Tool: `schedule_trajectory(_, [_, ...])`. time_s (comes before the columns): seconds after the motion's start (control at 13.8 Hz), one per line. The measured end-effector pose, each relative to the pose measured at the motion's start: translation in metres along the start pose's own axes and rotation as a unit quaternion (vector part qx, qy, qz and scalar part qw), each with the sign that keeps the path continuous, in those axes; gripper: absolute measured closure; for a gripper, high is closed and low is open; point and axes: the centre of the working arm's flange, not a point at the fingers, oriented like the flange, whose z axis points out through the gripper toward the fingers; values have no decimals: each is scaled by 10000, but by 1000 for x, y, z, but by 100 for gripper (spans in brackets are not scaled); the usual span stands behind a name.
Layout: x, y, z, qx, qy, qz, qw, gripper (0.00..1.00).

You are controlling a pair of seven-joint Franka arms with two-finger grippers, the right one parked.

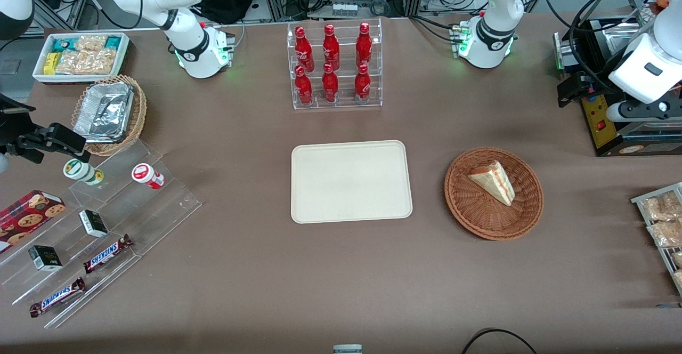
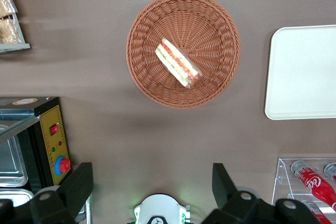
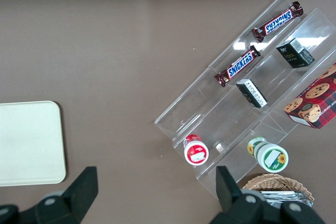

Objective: Place sandwich from basket to tray
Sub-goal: 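Move the left gripper over the sandwich in the wicker basket, then lower the left gripper and close it on the sandwich wedge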

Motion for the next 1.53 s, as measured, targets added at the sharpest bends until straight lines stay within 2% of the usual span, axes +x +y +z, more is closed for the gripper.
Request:
schedule_trajectory(0.15, [0,-1,-4,15,63,-6,10000,0])
schedule_trajectory(0.29, [3,-2,0,19,37,-9,10000,0])
schedule_trajectory(0.51, [23,-4,34,-7,-273,-9,9996,0])
schedule_trajectory(0.65, [45,-4,77,-37,-305,-74,9995,0])
schedule_trajectory(0.8, [61,0,129,-63,-160,-402,9990,0])
schedule_trajectory(0.95, [63,4,179,-75,-72,-997,9950,0])
schedule_trajectory(1.09, [59,9,213,-95,32,-1750,9845,0])
schedule_trajectory(1.24, [52,19,240,-160,239,-2462,9688,0])
schedule_trajectory(1.38, [41,26,265,-207,358,-2774,9599,0])
schedule_trajectory(1.53, [36,27,279,-237,408,-2924,9551,0])
